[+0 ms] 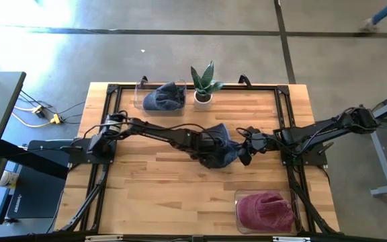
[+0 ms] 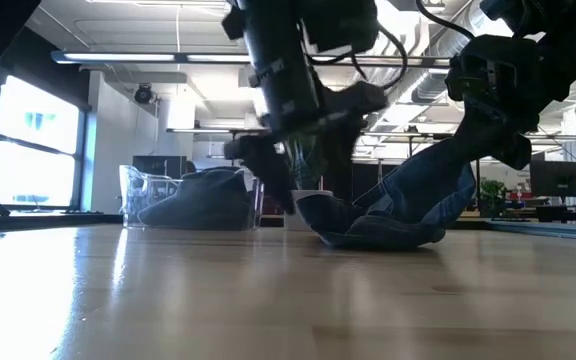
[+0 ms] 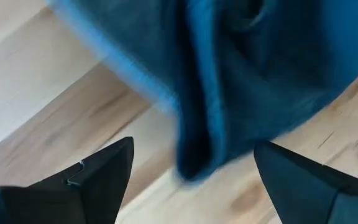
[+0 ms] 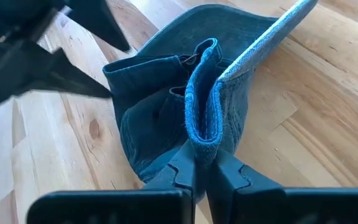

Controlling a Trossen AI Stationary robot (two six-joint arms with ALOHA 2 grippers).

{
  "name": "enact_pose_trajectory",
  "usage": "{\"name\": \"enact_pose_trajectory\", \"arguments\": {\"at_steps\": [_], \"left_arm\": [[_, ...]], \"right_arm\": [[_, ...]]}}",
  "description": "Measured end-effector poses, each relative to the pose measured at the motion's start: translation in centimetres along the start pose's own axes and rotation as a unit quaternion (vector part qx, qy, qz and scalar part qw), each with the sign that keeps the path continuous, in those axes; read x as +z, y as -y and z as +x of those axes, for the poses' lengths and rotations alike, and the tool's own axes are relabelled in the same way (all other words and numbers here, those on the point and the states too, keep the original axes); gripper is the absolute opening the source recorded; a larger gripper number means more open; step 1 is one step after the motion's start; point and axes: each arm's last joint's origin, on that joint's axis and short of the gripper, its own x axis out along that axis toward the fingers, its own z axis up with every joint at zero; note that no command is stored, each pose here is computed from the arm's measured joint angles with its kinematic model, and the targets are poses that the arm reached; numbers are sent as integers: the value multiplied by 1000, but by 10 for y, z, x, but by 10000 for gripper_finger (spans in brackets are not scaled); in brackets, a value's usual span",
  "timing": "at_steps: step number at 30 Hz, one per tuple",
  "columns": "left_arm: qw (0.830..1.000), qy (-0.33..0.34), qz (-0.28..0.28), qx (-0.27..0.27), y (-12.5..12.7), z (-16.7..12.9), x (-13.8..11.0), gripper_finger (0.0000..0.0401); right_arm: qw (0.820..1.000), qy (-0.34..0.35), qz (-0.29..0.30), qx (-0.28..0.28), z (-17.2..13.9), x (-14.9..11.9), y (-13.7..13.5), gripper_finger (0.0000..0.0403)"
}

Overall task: Pick & Place hat
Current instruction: Put the blue cap into the top transparent bin

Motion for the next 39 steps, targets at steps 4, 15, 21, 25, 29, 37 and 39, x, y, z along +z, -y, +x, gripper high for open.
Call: {"name": "enact_pose_trajectory", "arguments": {"at_steps": [4,15,21,25,29,37,39], "left_arm": [[1000,-3,5,5,-1,12,3,309],[998,-30,22,43,-13,35,6,34],[996,-32,46,70,-16,14,1,29],[995,-41,73,49,-15,1,2,31],[988,-79,127,28,-16,-7,6,38],[941,-205,267,-34,-19,-24,0,135],[930,-209,300,-20,-15,-32,-6,158]], "right_arm": [[1000,0,0,0,0,0,0,10],[999,-37,-6,0,0,-5,3,9],[999,-49,-8,-21,-1,-7,6,9],[1000,-21,-4,5,0,-2,1,21],[999,11,4,37,2,3,-6,24],[998,11,41,41,21,2,-10,6],[998,12,57,34,24,1,-10,12]]}}
